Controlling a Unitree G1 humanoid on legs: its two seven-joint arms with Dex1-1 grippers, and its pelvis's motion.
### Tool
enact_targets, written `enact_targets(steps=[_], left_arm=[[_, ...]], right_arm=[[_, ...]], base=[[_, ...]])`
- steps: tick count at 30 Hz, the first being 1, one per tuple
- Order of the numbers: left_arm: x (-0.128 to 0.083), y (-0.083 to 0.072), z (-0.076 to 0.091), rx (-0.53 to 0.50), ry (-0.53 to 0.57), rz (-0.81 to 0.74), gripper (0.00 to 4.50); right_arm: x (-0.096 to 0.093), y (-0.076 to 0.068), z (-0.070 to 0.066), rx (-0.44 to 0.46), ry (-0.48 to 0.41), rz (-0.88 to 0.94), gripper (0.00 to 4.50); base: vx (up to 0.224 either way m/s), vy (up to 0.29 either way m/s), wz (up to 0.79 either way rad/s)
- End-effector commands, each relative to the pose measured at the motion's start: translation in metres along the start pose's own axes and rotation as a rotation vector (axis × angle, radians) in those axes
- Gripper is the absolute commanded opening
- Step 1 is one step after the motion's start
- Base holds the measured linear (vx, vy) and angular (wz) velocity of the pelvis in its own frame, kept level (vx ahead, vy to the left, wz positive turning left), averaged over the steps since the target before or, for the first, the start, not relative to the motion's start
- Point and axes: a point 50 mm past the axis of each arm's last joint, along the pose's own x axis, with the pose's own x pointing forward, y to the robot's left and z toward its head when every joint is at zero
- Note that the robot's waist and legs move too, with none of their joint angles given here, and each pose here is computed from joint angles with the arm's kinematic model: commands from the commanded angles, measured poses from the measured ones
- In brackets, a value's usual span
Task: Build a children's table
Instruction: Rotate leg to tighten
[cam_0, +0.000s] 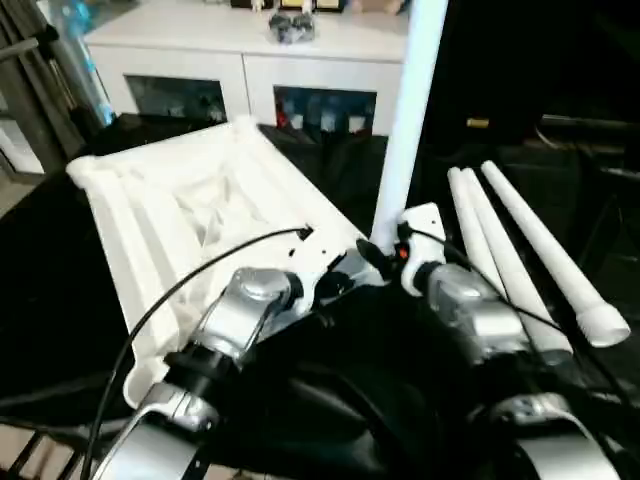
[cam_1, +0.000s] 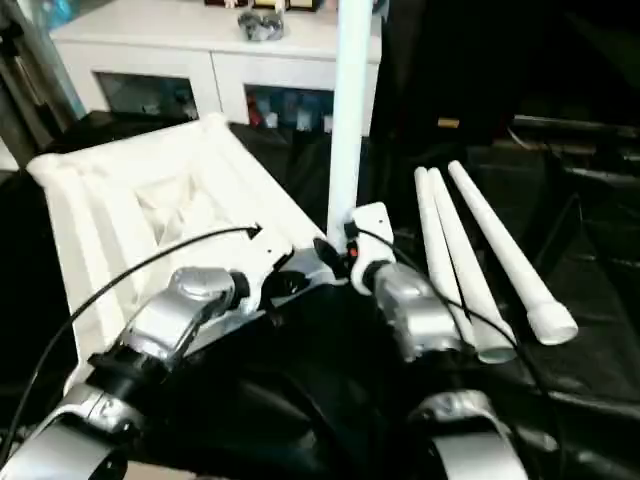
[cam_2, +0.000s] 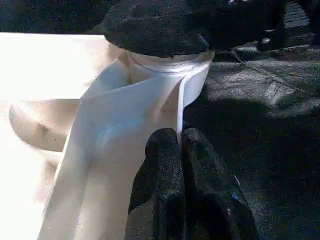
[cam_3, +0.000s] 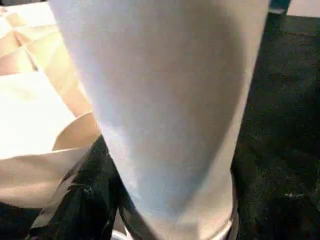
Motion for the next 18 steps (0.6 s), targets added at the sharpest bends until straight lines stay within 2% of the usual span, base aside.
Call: enact_targets(steps=[1, 3, 6, 12, 14, 18], left_arm=[[-0.001, 0.000, 0.013, 0.051, -0.061, -0.001, 0.00], [-0.003, 0.000, 0.012, 0.059, -0.064, -0.017, 0.00], [-0.009, -0.001, 0.007, 0.089, -0.060, -0.076, 0.00], [-0.023, 0.001, -0.002, 0.136, -0.060, -0.184, 0.00], [-0.032, 0.003, -0.006, 0.172, -0.062, -0.236, 0.00], [-0.041, 0.001, -0.011, 0.186, -0.062, -0.316, 0.00]], right_arm=[[0.007, 0.026, -0.016, 0.050, 0.068, 0.130, 3.39], [0.007, 0.025, -0.015, 0.039, 0.068, 0.141, 3.62], [0.002, 0.023, -0.010, -0.032, 0.060, 0.211, 3.85], [-0.018, 0.017, -0.005, -0.156, 0.062, 0.450, 3.85], [-0.031, 0.012, -0.004, -0.195, 0.088, 0.550, 3.85], [-0.045, 0.007, -0.003, -0.223, 0.129, 0.657, 3.85]], base=[[0.000, 0.000, 0.00], [0.000, 0.000, 0.00], [0.000, 0.000, 0.00], [0.010, -0.001, 0.00], [0.000, 0.000, 0.00], [0.000, 0.000, 0.00]])
